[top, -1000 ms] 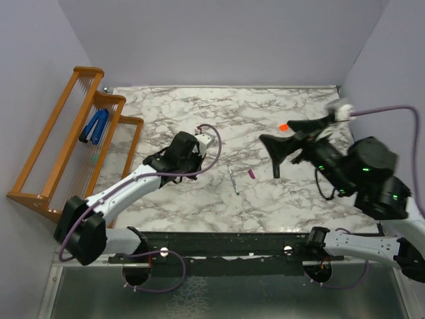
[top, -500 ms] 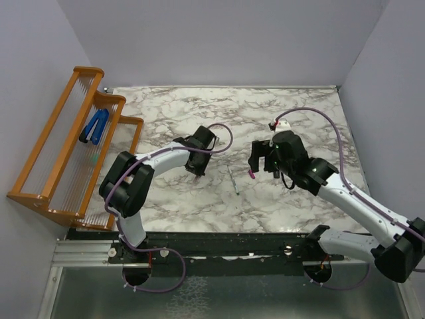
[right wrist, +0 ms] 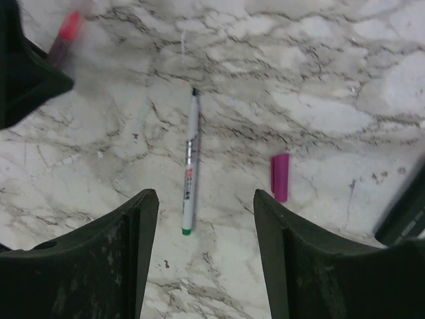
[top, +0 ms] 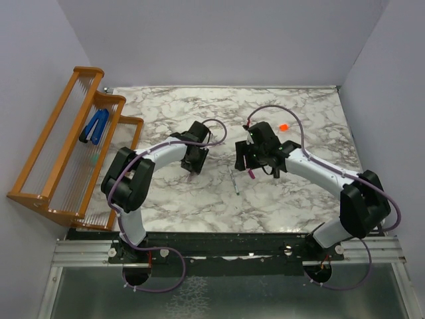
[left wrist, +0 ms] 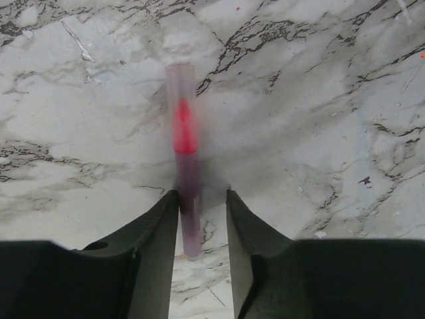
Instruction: Insert the pens into the pen caps
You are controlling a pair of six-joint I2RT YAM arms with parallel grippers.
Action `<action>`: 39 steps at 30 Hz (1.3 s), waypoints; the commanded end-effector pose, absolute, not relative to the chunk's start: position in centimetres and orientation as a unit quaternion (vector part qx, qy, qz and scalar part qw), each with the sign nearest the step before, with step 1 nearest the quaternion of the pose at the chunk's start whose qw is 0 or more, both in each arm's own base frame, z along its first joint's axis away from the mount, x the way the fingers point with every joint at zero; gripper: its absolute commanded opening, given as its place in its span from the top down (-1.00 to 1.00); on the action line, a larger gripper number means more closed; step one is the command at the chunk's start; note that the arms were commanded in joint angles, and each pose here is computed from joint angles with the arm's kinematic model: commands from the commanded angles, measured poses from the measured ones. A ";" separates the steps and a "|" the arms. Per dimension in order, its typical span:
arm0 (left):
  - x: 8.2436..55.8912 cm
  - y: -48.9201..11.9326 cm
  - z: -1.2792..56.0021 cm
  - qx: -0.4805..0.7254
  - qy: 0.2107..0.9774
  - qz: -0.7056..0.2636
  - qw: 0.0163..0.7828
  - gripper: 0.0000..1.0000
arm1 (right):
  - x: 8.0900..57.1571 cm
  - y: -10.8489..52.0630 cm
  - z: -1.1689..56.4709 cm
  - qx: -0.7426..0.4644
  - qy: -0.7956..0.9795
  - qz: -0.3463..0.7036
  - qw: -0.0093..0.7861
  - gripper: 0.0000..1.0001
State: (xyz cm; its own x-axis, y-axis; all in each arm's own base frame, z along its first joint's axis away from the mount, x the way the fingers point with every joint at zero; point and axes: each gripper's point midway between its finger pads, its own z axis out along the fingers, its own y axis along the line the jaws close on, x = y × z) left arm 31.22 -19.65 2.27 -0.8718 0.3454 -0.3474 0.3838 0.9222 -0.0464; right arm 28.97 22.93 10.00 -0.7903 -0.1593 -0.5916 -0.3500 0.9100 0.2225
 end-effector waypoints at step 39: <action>27.9 -20.7 22.9 0.222 0.840 -0.273 0.413 -0.47 | 29.7 27.3 0.8 -0.214 0.954 0.123 0.170 0.99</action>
State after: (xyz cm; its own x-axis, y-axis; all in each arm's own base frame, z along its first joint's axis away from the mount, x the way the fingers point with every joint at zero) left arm 30.07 -19.14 23.21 -0.5652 0.1640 -0.8085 0.5177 0.8335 -0.1929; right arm 29.87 27.57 2.10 -0.8433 -0.3482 -0.4094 -0.4495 0.8745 0.1820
